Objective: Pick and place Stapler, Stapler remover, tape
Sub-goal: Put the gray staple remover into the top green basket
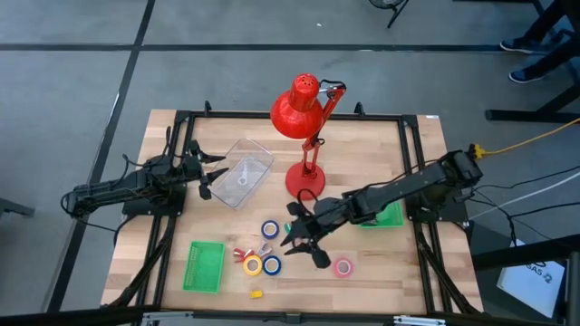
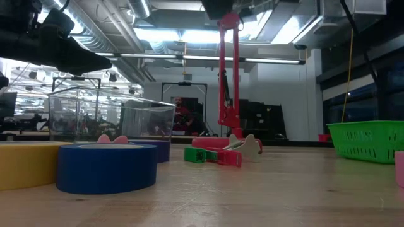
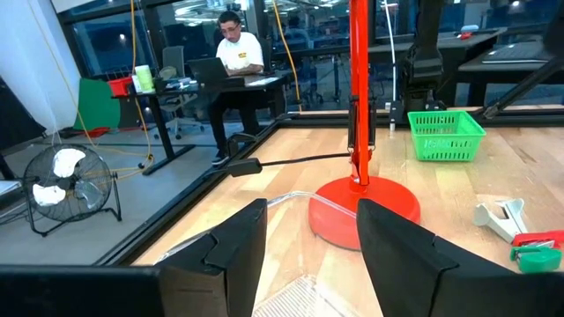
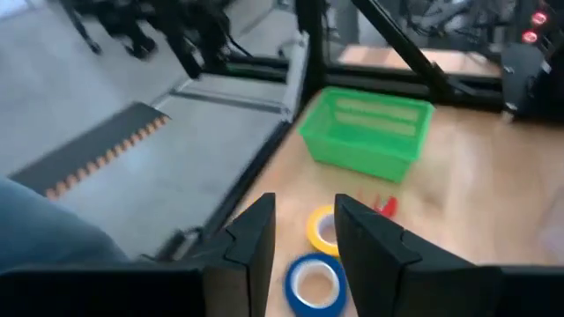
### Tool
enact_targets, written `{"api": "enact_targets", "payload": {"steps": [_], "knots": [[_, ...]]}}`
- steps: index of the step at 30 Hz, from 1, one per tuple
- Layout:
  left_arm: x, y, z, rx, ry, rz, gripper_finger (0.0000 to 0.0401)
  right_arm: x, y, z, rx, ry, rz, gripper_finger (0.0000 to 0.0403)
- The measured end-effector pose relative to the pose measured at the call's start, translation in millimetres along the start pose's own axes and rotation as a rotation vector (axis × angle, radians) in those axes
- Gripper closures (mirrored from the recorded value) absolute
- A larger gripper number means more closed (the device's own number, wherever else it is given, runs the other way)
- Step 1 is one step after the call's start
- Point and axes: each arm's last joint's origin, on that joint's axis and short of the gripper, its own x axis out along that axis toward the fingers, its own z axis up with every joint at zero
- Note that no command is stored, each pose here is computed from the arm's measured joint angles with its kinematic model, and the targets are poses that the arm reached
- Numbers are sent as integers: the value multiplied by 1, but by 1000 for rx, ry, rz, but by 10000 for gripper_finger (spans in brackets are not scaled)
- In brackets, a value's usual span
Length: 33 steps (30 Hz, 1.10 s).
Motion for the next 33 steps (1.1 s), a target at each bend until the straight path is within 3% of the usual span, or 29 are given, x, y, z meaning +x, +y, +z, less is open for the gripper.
{"api": "enact_targets", "payload": {"steps": [6, 10, 22, 33], "knots": [[0, 0, 0, 0, 0, 0, 228, 21, -10, -23, -127, 90, -62, 283], [0, 0, 0, 0, 0, 0, 226, 31, -19, -40, -147, 170, -108, 283], [0, 0, 0, 0, 0, 0, 226, 16, -31, -90, -148, 689, -173, 283], [0, 0, 0, 0, 0, 0, 227, 13, -33, -99, -169, 728, -177, 284]]}}
